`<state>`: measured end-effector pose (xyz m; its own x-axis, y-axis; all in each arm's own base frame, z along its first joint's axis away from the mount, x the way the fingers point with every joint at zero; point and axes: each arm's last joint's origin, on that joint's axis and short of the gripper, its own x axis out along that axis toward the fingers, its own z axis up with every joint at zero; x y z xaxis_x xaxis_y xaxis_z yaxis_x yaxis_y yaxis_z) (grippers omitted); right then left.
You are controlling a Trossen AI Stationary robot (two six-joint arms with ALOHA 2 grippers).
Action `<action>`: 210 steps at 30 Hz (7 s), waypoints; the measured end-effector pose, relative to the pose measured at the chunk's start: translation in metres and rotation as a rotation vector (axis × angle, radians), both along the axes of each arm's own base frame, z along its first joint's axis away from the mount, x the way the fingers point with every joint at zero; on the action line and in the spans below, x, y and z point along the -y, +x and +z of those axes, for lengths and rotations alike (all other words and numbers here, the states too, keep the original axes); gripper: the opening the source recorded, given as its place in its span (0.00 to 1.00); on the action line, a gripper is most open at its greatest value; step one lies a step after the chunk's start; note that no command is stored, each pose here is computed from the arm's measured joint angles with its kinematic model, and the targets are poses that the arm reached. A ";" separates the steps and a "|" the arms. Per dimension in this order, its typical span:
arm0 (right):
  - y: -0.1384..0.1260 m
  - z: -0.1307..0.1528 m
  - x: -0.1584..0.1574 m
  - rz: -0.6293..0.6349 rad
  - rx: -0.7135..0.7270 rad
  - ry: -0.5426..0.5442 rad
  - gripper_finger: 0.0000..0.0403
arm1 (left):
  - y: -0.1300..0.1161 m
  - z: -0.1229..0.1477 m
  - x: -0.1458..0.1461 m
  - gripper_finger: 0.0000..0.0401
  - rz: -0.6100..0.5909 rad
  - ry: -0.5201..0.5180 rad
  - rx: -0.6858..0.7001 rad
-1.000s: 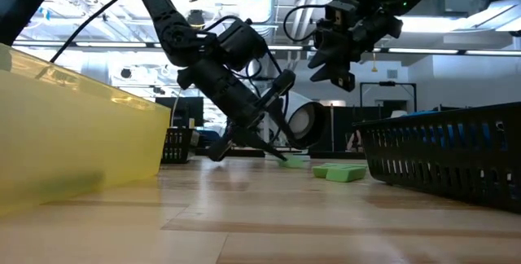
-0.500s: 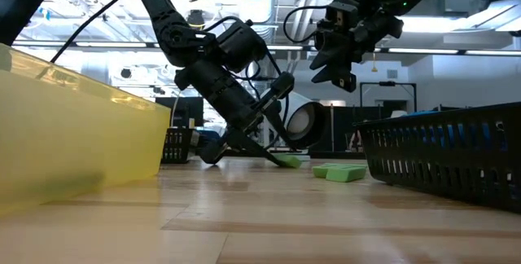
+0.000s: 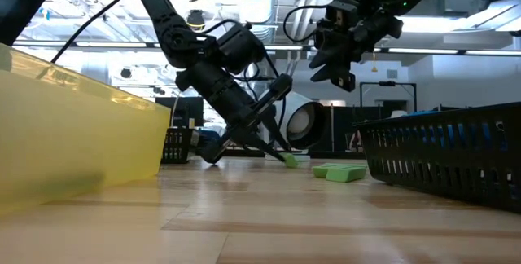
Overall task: Pick & Place School Supplies
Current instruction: Put the green eraser into the top black bin
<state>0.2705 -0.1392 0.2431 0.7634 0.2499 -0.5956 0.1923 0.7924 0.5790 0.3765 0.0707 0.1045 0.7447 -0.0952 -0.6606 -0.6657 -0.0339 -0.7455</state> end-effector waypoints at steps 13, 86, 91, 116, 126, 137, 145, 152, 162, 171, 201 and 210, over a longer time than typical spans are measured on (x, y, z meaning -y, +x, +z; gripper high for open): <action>0.000 0.000 -0.001 0.009 0.005 0.007 0.31 | 0.000 0.000 0.001 0.01 -0.028 0.002 0.007; -0.100 0.218 0.046 0.040 0.750 -0.338 0.31 | 0.045 0.083 -0.018 0.11 -0.365 0.155 -0.120; -0.105 0.217 0.050 0.074 0.753 -0.328 0.30 | 0.047 0.088 -0.022 0.30 -0.289 0.178 -0.102; -0.086 0.211 0.031 0.163 0.714 -0.166 0.30 | 0.033 0.142 -0.012 0.34 -0.282 0.285 0.060; -0.064 0.184 0.006 0.049 0.479 -0.086 0.30 | -0.037 0.211 -0.012 0.34 -0.187 0.598 0.105; 0.013 0.132 -0.029 -0.302 0.088 -0.068 0.30 | -0.148 0.256 -0.023 0.34 -0.172 0.863 0.234; 0.063 0.063 -0.086 -0.422 -0.316 0.080 0.27 | -0.193 0.268 -0.019 0.34 -0.217 0.903 0.363; 0.090 0.027 -0.104 -0.492 -0.455 0.161 0.31 | -0.199 0.270 -0.014 0.34 -0.285 0.886 0.428; 0.108 -0.017 -0.102 -0.520 -0.586 0.161 0.44 | -0.197 0.270 -0.012 0.34 -0.347 0.848 0.473; 0.112 -0.043 -0.087 -0.559 -0.668 0.157 0.47 | -0.197 0.270 -0.012 0.34 -0.342 0.831 0.474; 0.107 -0.067 -0.073 -0.608 -0.690 0.111 0.43 | -0.197 0.269 -0.012 0.34 -0.343 0.816 0.474; 0.103 -0.078 -0.076 -0.609 -0.696 0.145 0.42 | -0.197 0.269 -0.012 0.34 -0.343 0.817 0.474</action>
<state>0.3740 -0.0628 0.1648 0.2710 0.0320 -0.9620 0.8910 0.3698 0.2633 0.1791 0.0830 0.3738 0.9652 -0.0039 -0.2616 -0.1719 0.7442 -0.6455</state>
